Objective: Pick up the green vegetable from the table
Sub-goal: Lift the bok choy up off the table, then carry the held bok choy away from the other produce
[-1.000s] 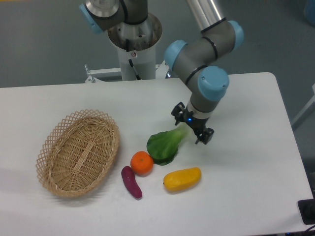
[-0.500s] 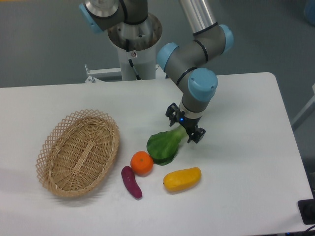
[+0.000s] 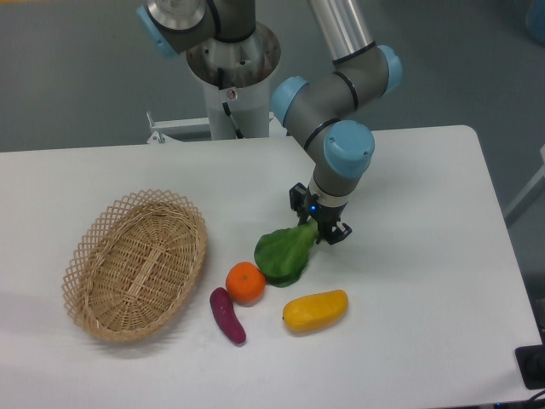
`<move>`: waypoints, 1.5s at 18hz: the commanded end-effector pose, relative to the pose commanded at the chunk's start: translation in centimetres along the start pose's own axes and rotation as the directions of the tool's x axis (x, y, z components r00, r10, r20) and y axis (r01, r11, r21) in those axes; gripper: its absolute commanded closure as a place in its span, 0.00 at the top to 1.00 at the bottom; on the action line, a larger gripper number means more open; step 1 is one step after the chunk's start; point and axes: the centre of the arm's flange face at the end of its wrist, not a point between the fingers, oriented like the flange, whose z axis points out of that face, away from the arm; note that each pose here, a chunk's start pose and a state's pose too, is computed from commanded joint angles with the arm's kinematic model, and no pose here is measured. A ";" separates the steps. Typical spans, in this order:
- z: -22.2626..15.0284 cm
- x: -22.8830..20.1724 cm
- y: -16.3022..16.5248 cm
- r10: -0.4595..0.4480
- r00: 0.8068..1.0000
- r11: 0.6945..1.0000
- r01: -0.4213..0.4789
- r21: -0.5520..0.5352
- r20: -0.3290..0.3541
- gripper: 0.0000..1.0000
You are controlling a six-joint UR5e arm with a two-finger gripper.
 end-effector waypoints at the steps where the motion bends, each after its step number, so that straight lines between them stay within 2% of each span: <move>1: -0.4 -0.1 0.0 -0.001 1.000 1.000 0.001 0.001 0.006 0.19; 3: -1.4 -0.8 0.1 0.004 1.000 1.000 -0.004 -0.002 0.024 0.18; 7: -3.5 -1.7 0.7 0.009 0.999 0.996 -0.005 -0.094 0.034 0.18; 10: -5.3 -2.9 0.4 0.010 0.999 0.996 -0.006 -0.091 0.045 0.18; 12: -6.9 -4.0 0.6 0.003 0.997 0.996 0.003 -0.086 0.076 0.18; 17: -10.2 -6.0 1.2 -0.016 0.996 0.996 0.023 -0.082 0.089 0.19; 22: -14.2 -10.8 1.6 -0.034 0.993 0.996 0.043 -0.082 0.116 0.19; 27: -15.8 -15.5 6.3 -0.104 0.985 0.991 0.114 -0.069 0.134 0.18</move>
